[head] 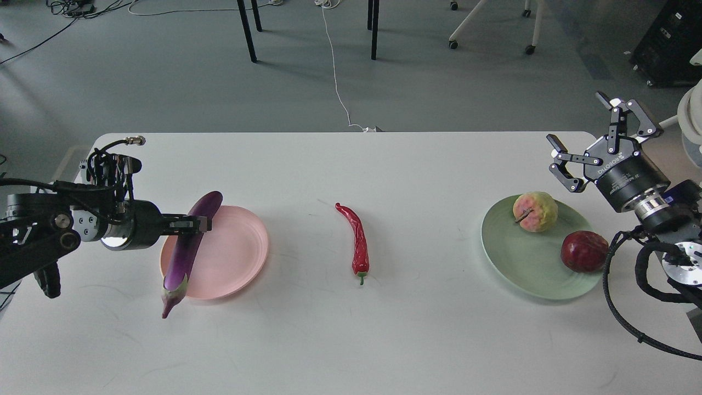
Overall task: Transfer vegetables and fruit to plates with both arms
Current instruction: 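Release the eggplant and reach the left gripper to the red chili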
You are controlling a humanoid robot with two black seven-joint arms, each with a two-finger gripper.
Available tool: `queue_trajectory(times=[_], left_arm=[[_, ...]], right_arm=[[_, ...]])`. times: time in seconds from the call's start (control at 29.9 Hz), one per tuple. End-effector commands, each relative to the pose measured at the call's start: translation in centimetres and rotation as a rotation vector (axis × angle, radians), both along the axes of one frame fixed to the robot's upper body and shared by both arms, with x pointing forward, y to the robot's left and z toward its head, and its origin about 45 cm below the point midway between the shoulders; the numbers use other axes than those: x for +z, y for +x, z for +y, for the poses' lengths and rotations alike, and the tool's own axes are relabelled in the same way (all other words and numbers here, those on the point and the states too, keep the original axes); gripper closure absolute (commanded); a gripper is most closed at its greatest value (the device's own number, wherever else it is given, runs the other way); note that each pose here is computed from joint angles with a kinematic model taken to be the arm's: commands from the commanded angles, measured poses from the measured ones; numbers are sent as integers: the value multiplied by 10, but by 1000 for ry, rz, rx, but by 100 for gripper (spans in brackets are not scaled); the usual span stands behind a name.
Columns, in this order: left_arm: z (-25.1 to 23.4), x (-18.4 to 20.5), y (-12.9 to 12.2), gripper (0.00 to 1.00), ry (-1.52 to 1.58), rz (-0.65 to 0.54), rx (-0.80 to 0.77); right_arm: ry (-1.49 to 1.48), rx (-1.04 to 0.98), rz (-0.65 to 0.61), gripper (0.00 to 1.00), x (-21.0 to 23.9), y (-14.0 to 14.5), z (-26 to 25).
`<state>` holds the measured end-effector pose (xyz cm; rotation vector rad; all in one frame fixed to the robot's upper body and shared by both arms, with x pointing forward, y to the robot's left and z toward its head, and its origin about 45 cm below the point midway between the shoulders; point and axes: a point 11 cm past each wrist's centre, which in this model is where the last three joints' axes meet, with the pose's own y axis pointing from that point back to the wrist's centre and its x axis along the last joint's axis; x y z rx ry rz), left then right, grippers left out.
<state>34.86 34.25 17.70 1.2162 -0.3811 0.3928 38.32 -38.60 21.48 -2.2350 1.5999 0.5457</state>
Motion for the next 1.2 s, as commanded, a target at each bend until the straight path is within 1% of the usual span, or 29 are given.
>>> queue_trajectory(times=[0.0, 0.13, 0.27, 0.37, 0.53, 0.63, 0.83, 1.04, 1.17], left_arm=[[1, 2, 2, 0, -2, -15, 6], [4, 6, 7, 0, -6, -60, 26], [-2, 22, 18, 0, -46, -107, 24], [-23, 49, 37, 0, -125, -185, 7], [-81, 58, 41, 0, -235, -209, -87], [-130, 46, 37, 0, -287, -181, -158], [-201, 27, 28, 1, -277, -173, -220], [-246, 3, 13, 1, -263, -153, -245], [-262, -8, 10, 1, -262, -142, -234]], right_arm=[[1, 0, 0, 1, 0, 0, 0], [1, 0, 0, 1, 0, 0, 0], [0, -1, -1, 1, 0, 0, -1], [-3, -2, -1, 1, 1, 0, -2], [-4, -3, -1, 1, 1, 0, -3], [-5, -4, 0, 1, 1, -1, -3], [-21, -13, 0, 1, 3, -3, -11], [-24, -15, 4, 1, 2, -4, -12], [-24, -15, 5, 1, 2, -4, -12]])
